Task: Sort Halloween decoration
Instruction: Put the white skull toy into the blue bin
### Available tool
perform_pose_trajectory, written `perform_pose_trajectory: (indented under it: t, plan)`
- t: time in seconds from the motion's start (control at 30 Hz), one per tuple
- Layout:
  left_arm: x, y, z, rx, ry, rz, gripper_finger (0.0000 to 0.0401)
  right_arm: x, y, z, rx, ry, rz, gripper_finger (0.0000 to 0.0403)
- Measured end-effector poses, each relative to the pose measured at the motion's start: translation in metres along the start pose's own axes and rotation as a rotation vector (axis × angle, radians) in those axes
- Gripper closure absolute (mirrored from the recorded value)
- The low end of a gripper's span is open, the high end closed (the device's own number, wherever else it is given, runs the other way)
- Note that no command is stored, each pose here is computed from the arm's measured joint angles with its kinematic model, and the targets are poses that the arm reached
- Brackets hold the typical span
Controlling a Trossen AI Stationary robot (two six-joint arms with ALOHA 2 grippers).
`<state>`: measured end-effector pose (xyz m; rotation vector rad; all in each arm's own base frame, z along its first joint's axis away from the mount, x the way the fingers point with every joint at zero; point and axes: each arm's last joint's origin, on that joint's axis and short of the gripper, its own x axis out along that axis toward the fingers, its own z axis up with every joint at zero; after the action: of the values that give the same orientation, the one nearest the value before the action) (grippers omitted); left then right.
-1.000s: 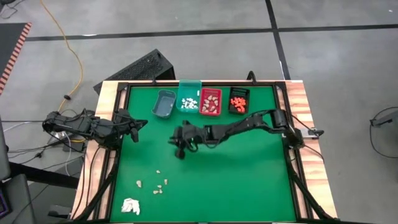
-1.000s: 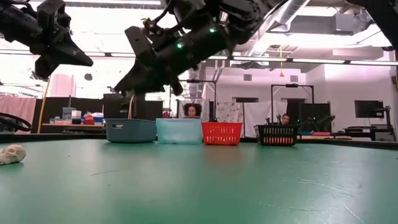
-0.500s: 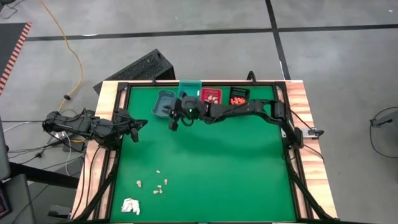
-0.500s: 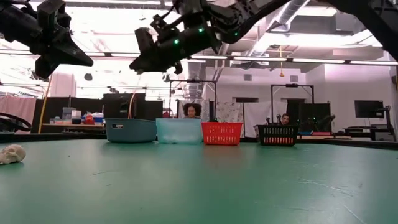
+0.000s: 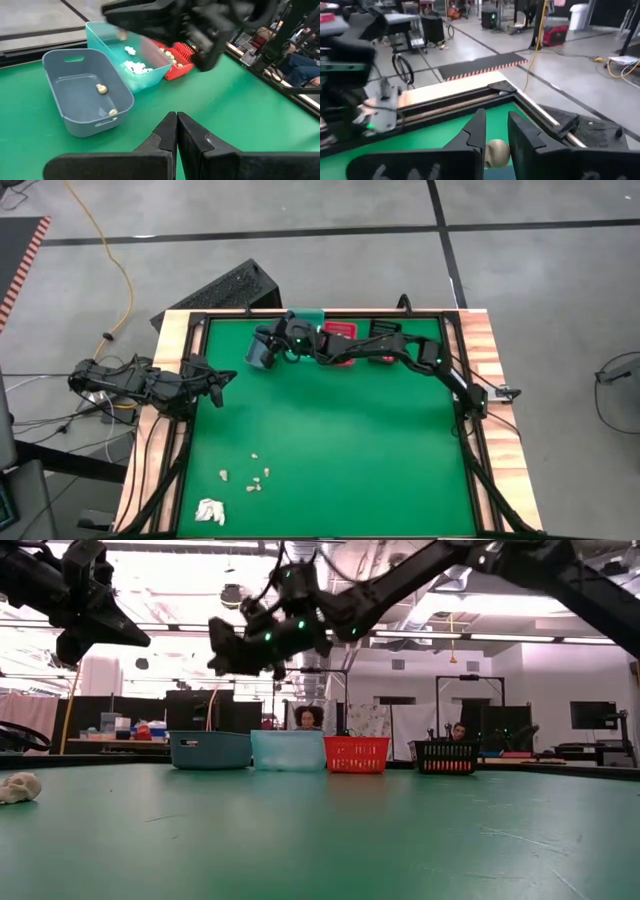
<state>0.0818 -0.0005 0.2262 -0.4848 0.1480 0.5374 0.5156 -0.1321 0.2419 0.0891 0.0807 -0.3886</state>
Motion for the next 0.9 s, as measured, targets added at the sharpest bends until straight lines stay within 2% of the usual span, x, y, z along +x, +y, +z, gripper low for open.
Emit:
perform_pose_trajectory:
  t: [0.33, 0.63, 0.8, 0.9]
  plan:
    - [0.0, 0.0, 0.0, 0.002, -0.002, 0.008, 0.0401, 0.017, 0.0, -0.031, 0.005, 0.056, 0.005, 0.0326]
    - [0.0, 0.0, 0.0, 0.004, -0.001, 0.008, 0.0401, 0.018, -0.005, -0.032, 0.017, 0.07, -0.002, 0.0268]
    - [0.0, 0.001, -0.001, 0.009, 0.001, 0.011, 0.0401, 0.014, -0.003, -0.02, 0.125, 0.071, 0.155, 0.0237]
    - [0.0, 0.001, 0.0, -0.004, -0.004, 0.016, 0.0401, 0.0, 0.001, 0.012, 0.133, 0.056, 0.252, 0.0235]
